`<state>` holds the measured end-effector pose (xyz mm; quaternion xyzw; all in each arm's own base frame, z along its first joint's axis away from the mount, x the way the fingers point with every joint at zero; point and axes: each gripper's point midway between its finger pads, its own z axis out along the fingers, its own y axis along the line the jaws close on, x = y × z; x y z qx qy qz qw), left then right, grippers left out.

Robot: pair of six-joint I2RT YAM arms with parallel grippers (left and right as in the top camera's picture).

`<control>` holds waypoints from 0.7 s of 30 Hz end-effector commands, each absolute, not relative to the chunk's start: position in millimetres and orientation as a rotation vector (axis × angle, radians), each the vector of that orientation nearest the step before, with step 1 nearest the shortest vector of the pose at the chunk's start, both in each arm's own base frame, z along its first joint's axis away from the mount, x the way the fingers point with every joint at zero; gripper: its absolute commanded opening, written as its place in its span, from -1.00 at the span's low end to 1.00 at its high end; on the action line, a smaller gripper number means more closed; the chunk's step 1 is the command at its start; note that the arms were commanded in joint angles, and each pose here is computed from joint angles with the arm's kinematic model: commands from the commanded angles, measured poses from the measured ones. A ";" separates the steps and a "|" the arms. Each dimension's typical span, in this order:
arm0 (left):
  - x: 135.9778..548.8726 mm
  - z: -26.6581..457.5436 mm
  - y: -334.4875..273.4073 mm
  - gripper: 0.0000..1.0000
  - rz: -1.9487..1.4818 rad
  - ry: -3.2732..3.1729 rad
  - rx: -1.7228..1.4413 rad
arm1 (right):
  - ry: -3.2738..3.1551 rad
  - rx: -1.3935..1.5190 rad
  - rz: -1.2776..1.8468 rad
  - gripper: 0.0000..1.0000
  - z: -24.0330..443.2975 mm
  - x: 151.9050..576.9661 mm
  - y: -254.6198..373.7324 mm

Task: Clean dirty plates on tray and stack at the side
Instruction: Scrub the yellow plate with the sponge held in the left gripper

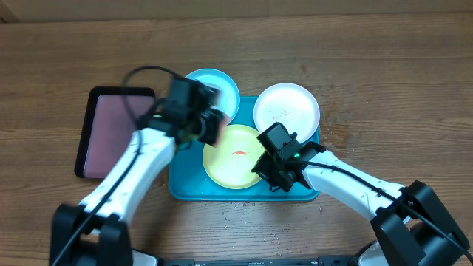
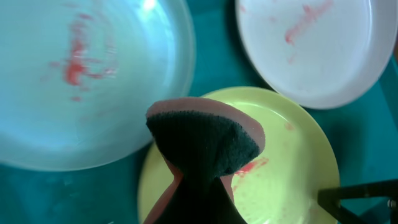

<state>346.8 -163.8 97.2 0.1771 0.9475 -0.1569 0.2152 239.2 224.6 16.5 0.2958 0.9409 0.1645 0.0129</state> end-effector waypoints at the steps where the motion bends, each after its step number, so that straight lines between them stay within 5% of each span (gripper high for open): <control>1: 335.6 73.7 -195.7 -0.92 -0.492 2.636 0.701 | 2.932 0.914 0.505 -0.92 14.6 238.9 224.7; 14: 304.9 24.9 -231.7 -0.92 -0.561 2.623 1.088 | 2.936 0.914 0.513 -0.92 14.8 238.4 225.8; 21: 330.2 -3.5 -165.6 -0.92 -0.001 2.809 0.786 | 2.936 0.914 0.513 -0.92 14.8 238.3 225.8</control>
